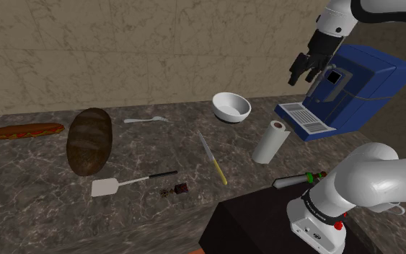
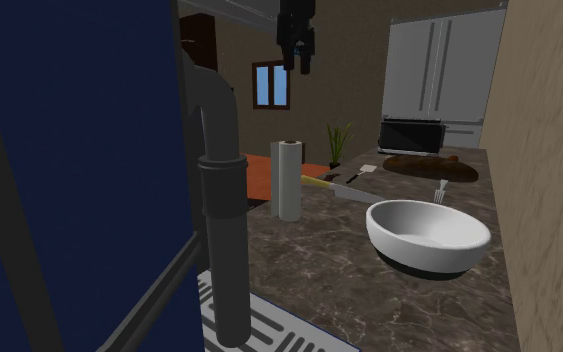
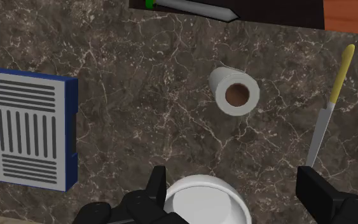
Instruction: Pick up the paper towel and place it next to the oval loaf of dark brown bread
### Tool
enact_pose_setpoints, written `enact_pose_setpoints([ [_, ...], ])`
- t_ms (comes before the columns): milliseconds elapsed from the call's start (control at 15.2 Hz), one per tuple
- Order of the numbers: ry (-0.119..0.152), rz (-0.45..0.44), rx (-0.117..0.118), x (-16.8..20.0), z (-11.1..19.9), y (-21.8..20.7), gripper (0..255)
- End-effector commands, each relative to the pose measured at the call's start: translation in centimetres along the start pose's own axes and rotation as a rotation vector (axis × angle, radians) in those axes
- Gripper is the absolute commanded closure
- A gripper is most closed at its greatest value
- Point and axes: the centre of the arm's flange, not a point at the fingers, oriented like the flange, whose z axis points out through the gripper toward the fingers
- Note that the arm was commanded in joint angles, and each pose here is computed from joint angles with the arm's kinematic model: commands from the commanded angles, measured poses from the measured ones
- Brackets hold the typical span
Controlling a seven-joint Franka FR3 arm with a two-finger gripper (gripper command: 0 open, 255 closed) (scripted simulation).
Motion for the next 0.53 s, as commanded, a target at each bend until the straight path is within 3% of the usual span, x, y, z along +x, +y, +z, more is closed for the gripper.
enact_pose_setpoints([
  [0,0.000,0.000,0.000,0.0,0.0,0.0,0],
  [462,-0.026,0.047,0.004,-0.4,9.0,-1.9,0],
])
